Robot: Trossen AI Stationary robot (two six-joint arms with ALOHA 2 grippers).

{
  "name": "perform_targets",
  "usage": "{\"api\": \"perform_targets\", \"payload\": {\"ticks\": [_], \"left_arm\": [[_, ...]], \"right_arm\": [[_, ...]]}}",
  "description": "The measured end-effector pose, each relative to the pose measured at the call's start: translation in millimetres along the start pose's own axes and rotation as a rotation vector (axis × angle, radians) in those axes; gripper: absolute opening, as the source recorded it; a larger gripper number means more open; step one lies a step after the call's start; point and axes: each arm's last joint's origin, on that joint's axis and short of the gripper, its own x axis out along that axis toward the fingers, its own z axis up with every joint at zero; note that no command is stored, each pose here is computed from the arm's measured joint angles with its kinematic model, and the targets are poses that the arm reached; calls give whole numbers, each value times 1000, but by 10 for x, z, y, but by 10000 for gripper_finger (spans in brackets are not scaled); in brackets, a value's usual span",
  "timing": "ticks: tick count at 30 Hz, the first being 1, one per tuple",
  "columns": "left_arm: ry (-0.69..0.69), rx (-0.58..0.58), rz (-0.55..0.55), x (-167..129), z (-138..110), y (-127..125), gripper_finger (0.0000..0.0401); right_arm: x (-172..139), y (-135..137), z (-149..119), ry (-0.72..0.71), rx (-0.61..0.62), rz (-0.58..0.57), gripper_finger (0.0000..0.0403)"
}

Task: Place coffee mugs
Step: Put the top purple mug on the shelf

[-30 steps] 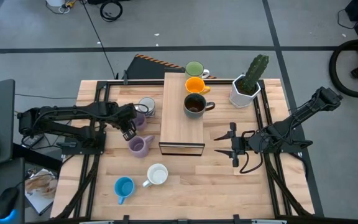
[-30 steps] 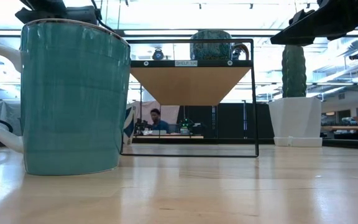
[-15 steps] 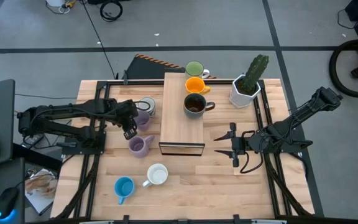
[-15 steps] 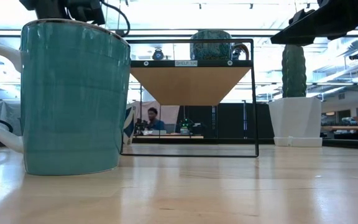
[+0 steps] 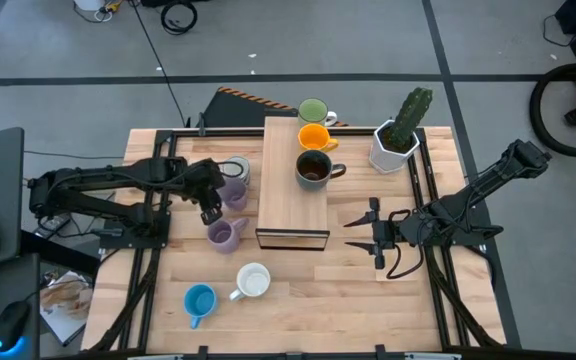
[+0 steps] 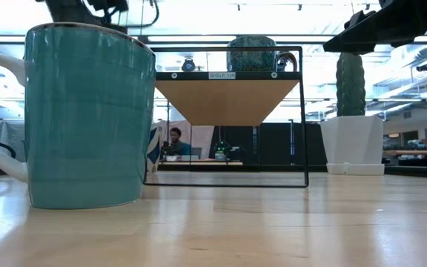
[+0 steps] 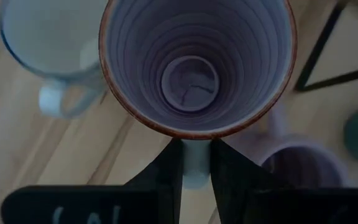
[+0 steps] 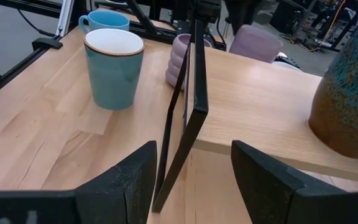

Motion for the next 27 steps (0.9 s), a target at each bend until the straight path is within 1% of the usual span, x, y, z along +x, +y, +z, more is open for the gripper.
{"api": "perform_targets", "payload": {"ticks": [5,10,14,17,20,23,27], "left_arm": [[-75,20,-21,-219,148,-54,65],[-131,32,21,-450,265,-85,65],[-127,43,28,-559,342,-118,65],[-146,55,22,-591,435,-143,65],[-161,73,4,-550,547,-188,65],[-131,117,-3,-479,655,-251,65],[-132,194,-7,-453,804,-342,65]], "right_arm": [[0,0,0,0,-1,0,212],[0,0,0,0,-2,0,212],[0,0,1,-1,-1,0,212],[0,0,10,-10,-2,-1,212],[0,-1,20,-19,-7,-1,212],[0,-1,25,-24,-6,-1,212],[0,-1,25,-23,-7,-1,212]]}}
